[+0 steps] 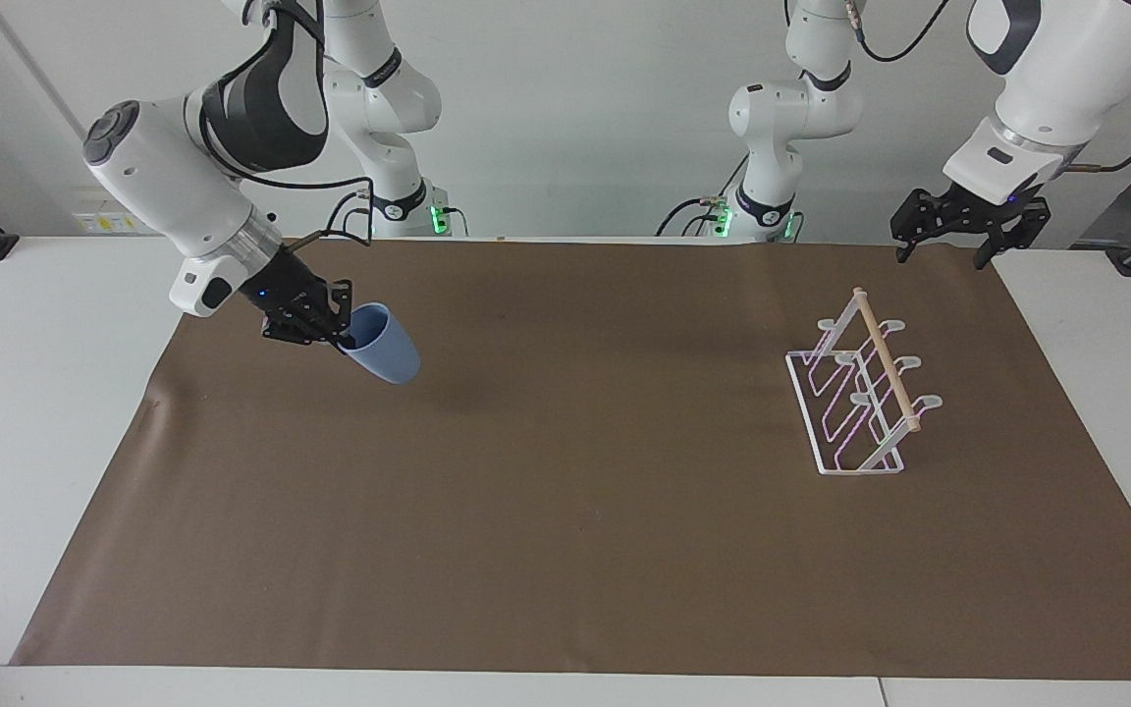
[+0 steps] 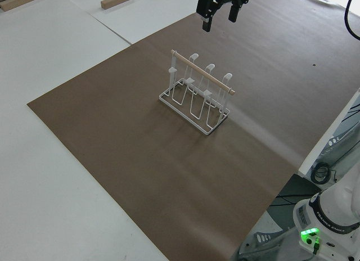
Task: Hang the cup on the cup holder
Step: 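Lift the cup with the right gripper while the left gripper approaches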
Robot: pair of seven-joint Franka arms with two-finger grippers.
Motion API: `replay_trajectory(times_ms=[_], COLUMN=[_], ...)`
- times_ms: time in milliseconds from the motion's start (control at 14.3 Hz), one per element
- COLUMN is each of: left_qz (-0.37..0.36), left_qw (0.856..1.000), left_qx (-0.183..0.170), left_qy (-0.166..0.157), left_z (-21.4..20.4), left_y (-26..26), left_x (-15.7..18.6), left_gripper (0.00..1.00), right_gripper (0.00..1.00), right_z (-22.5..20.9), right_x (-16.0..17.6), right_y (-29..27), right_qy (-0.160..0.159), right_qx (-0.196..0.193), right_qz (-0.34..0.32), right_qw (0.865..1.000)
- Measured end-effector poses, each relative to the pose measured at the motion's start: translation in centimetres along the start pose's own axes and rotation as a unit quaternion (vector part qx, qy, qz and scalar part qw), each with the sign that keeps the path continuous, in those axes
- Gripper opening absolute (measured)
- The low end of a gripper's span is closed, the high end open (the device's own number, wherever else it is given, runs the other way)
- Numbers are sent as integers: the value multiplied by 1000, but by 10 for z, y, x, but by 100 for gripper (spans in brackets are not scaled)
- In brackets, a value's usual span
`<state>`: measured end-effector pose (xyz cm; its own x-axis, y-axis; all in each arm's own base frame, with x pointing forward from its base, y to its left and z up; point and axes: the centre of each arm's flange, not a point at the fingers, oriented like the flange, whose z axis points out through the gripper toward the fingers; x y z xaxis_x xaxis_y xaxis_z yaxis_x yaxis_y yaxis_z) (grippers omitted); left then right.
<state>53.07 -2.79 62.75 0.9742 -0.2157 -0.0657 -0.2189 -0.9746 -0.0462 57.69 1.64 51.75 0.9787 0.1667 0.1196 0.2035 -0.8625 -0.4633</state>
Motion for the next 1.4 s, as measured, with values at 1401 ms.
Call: replay_trajectory(times_ms=[1401], left_qz=[393], left_qw=[907], left_qx=[-96], left_qy=[115], left_z=[-16], left_y=[137], left_x=[20], left_gripper=[100], right_gripper=[4], right_z=[89], right_x=[-10], right_y=[-124], right_qy=[8], right_qx=[461], right_qz=[150], right_qw=[874])
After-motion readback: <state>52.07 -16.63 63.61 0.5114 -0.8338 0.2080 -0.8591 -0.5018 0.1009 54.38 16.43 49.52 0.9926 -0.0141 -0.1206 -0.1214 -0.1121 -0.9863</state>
